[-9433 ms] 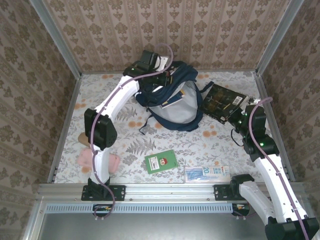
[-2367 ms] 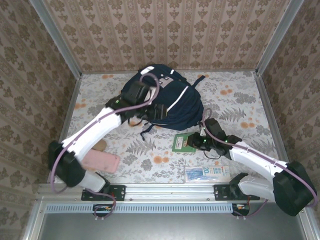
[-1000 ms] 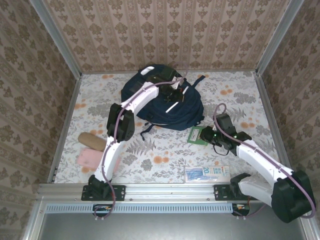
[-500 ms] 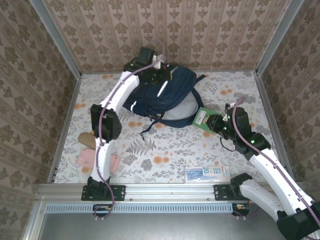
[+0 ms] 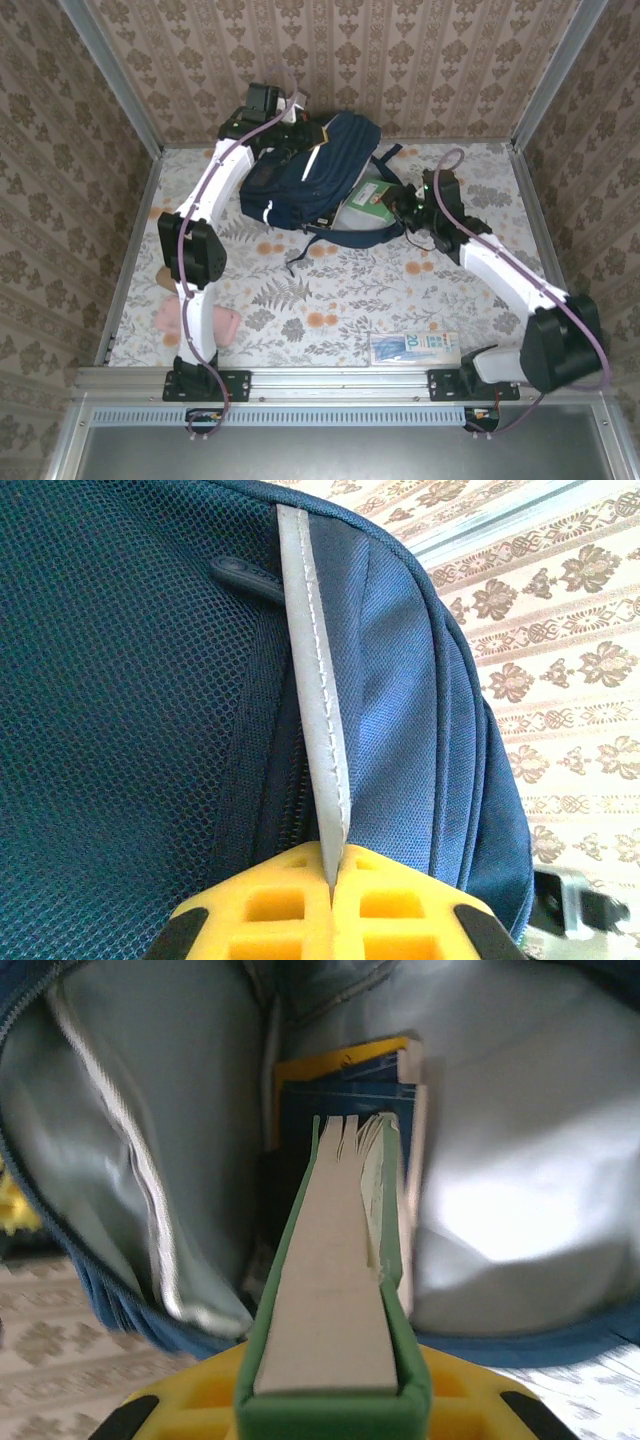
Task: Pack the student bag
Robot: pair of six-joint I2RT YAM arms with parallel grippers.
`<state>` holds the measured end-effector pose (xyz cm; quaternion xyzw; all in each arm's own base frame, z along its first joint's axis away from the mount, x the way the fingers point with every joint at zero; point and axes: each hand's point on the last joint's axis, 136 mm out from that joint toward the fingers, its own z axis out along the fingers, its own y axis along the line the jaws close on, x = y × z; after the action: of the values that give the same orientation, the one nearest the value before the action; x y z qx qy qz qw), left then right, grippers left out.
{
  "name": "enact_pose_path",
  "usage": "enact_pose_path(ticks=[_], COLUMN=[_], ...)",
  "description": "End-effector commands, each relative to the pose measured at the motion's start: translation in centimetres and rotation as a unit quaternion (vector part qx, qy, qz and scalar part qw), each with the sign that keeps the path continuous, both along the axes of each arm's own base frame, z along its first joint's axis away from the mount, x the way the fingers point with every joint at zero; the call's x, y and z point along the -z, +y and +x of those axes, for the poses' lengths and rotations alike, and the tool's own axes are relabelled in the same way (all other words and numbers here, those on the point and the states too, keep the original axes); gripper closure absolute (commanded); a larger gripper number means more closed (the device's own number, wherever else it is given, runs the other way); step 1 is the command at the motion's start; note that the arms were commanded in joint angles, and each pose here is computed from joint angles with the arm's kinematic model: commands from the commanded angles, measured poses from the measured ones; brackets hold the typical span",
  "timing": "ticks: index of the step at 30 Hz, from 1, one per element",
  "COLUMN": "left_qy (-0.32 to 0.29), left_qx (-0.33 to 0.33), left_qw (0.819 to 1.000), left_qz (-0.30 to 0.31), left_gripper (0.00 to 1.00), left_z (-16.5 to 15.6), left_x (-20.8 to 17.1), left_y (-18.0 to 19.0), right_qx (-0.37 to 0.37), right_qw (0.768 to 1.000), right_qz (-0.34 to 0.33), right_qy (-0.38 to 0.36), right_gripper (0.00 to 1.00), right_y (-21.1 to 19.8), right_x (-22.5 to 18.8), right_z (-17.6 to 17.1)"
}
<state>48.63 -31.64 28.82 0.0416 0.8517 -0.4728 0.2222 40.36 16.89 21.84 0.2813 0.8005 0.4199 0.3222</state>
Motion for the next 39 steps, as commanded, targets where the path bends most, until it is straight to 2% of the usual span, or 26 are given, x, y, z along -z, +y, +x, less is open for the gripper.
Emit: enact_pose_path(ticks=[1,5,8,9,12,14,16,22,25,28,32,36,39], left_qy=[-0.083,-0.083,-0.085,-0.084,-0.082,-0.08,-0.078,-0.055,-0.045,-0.036,-0.024,-0.023,-0.024], left_qx=[0.023,0.025,0.026,0.025,0.021,0.016,0.014,0.011,0.011,0.016,0.022,0.026,0.025], left_qw=[0.994,0.993,0.993,0.993,0.993,0.993,0.993,0.996,0.997,0.997,0.997,0.996,0.996], left_qz=[-0.071,-0.077,-0.081,-0.081,-0.082,-0.084,-0.082,-0.069,-0.064,-0.064,-0.074,-0.083,-0.083], left_gripper=[1.0,1.0,1.0,1.0,1.0,1.0,1.0,1.0,1.0,1.0,1.0,1.0,1.0], left_z=[-2.0,-2.3,-2.4,-2.4,-2.1,-1.8,-1.6,-0.4,0.1,0.4,0.6,0.5,0.3], left_x=[-8.7,-9.1,-9.4,-9.4,-9.3,-9.3,-8.9,-6.0,-4.6,-3.5,-2.6,-2.7,-2.9], left_y=[0.3,0.3,0.5,0.5,0.9,1.3,1.5,1.7,1.5,1.2,0.4,0.0,0.2], right_qx=[0.003,0.002,-0.036,-0.052,-0.082,-0.065,-0.042,-0.053,-0.039,-0.04,-0.058,-0.069,-0.061], right_qw=[0.993,0.988,0.98,0.978,0.981,0.988,0.997,0.996,0.985,0.977,0.982,0.99,0.989], right_qz=[0.098,0.147,0.195,0.202,0.173,0.136,0.071,-0.07,-0.158,-0.202,-0.172,-0.1,-0.089], right_qy=[-0.062,-0.046,-0.036,-0.032,0.004,0.013,0.006,0.023,0.058,0.047,0.058,0.077,0.1], right_gripper=[1.0,1.0,1.0,0.95,0.52,0.4,0.31,0.2,0.19,0.15,0.15,0.23,0.26], right_y=[2.1,4.3,8.0,9.5,12.3,11.4,9.1,4.4,1.1,-1.0,-1.0,0.9,1.1], right_x=[-3.8,-1.1,0.6,1.2,4.7,6.1,6.3,5.1,5.0,4.4,4.9,6.6,7.9], right_z=[4.4,9.4,13.4,14.6,16.8,16.7,15.6,10.6,6.8,3.5,2.6,4.0,5.2])
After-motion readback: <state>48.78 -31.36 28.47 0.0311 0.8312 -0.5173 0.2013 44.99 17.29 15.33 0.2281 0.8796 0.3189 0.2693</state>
